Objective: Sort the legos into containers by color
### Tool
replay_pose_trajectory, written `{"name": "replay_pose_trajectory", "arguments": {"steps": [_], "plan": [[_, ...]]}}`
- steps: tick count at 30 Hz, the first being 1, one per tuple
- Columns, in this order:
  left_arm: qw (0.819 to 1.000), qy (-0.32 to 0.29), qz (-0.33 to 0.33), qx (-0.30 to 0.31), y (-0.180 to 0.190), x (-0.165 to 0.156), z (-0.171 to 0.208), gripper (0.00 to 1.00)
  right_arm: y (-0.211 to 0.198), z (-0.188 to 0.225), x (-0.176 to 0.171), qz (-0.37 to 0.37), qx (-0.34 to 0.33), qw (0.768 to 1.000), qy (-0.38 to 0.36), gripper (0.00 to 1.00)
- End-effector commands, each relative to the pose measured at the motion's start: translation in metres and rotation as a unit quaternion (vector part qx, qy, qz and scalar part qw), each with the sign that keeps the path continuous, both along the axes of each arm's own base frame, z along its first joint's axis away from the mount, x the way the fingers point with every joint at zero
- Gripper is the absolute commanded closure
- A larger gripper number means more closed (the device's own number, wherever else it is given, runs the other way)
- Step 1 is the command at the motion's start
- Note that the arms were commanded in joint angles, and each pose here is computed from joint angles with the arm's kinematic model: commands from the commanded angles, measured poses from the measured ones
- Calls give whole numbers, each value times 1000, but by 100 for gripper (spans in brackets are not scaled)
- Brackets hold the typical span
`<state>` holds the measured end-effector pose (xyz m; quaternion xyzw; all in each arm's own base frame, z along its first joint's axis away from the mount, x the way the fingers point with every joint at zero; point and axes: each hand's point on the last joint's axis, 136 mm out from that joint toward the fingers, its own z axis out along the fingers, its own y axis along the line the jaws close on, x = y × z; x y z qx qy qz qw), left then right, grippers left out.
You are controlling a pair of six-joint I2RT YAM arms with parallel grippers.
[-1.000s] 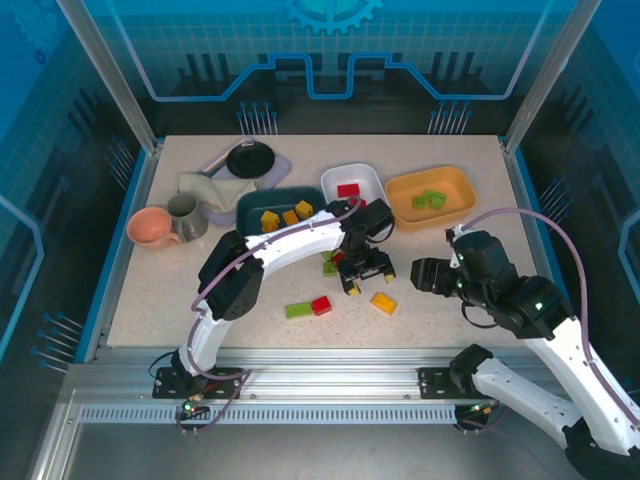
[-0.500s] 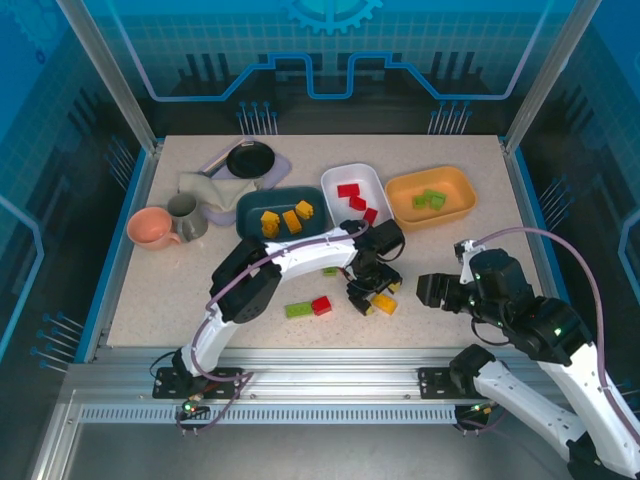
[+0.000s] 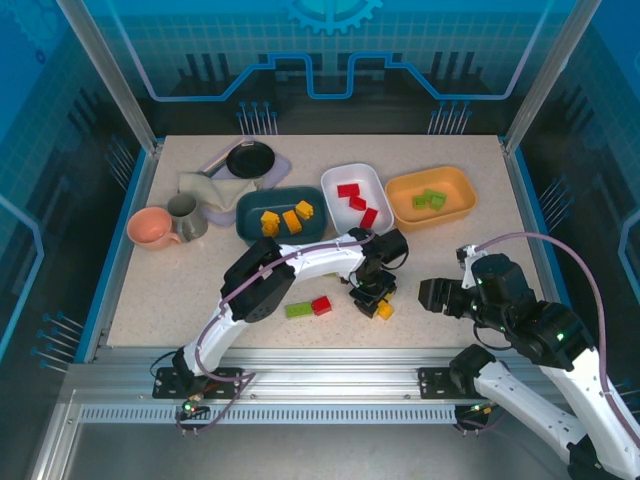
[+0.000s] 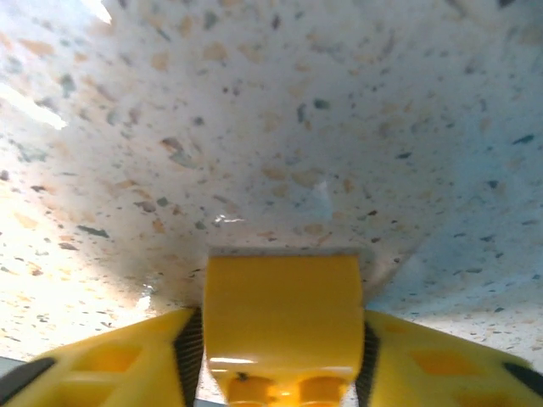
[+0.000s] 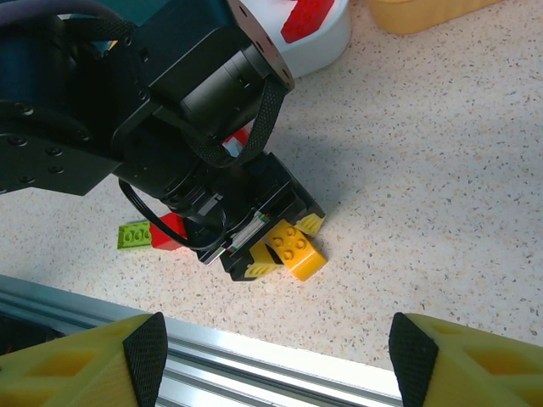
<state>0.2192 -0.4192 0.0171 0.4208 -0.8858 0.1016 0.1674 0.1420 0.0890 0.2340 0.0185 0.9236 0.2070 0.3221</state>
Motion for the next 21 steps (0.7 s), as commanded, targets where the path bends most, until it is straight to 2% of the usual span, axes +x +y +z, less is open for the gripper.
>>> {"name": "replay_pose_trajectory", "arguments": {"steps": [1, 4, 10, 15, 21], "plan": [[1000, -14, 12, 9, -2, 6, -8, 60, 1, -5, -4, 5, 2, 1000, 11, 27], [1000, -26, 11, 5, -3, 10, -4, 67, 2, -6, -4, 7, 0, 1000, 11, 28], [995, -100, -8, -2, 12, 39, 43, 69, 4, -1, -3, 17, -3, 1000, 6, 27], [986, -168, 1, 13, 64, 70, 89, 70, 18, 5, 7, 45, -3, 999, 4, 27], [970, -235, 11, 66, 164, 110, 122, 70, 54, 8, 36, 81, 12, 997, 8, 28]]}}
